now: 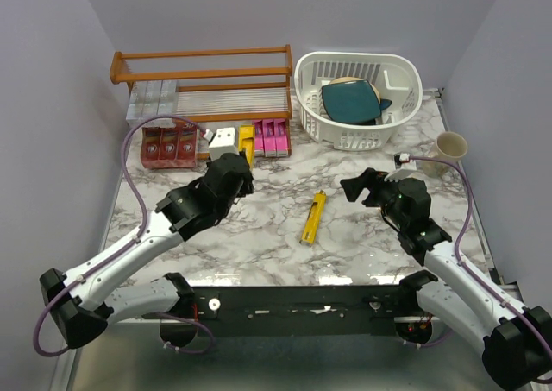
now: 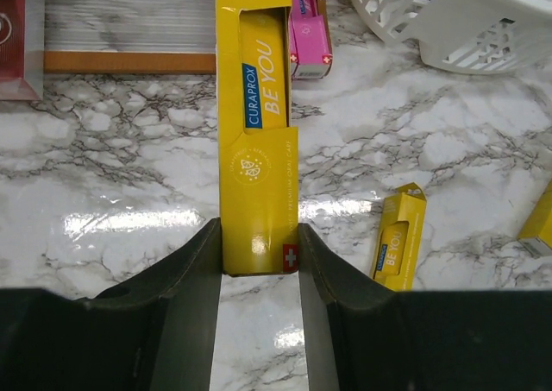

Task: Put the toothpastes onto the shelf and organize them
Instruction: Place the toothpaste on the shelf.

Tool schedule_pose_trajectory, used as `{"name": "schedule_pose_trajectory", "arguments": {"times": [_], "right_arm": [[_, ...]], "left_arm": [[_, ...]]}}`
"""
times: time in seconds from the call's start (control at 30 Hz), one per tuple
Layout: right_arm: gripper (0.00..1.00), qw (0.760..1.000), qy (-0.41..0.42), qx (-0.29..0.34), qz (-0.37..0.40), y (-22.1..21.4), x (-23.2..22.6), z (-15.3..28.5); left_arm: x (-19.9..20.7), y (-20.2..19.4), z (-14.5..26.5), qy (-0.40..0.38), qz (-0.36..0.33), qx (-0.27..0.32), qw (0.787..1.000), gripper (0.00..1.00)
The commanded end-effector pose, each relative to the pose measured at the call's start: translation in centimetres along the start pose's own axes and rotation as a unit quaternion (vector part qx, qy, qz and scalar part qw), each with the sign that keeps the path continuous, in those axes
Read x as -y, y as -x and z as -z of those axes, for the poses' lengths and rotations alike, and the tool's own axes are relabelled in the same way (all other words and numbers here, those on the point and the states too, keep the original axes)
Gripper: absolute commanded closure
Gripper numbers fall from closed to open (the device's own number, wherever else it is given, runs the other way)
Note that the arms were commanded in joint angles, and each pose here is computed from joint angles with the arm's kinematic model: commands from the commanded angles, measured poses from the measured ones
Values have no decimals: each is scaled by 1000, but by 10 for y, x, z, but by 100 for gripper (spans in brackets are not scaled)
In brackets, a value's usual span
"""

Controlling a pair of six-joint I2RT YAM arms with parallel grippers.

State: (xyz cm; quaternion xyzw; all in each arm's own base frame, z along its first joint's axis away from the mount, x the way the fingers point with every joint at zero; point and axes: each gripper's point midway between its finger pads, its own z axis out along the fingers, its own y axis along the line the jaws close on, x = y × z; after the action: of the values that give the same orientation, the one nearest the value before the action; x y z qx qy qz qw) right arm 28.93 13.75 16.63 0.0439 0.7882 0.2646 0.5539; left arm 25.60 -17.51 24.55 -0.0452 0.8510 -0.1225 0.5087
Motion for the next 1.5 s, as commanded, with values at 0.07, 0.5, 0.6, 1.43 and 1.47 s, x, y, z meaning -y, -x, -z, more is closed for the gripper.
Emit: {"name": "schedule_pose_trajectory", "arguments": {"times": [0.07, 0.5, 0.6, 1.43, 1.47], "right_arm": [[5, 1000, 7, 10, -1, 4, -3, 1], [5, 1000, 9, 13, 1, 5, -4, 3], [5, 1000, 8, 12, 0, 5, -4, 3], [5, 1000, 21, 7, 1, 4, -8, 2], [5, 1000, 22, 8, 2, 4, -9, 2]], "left_arm": [[31, 44, -39, -51, -28, 32, 998, 57], [55, 98, -100, -49, -20, 75, 996, 59], [62, 97, -90, -73, -12, 64, 995, 59], [58, -76, -47, -180, -44, 51, 981, 59], [56, -80, -45, -179, -44, 55, 981, 57]]}}
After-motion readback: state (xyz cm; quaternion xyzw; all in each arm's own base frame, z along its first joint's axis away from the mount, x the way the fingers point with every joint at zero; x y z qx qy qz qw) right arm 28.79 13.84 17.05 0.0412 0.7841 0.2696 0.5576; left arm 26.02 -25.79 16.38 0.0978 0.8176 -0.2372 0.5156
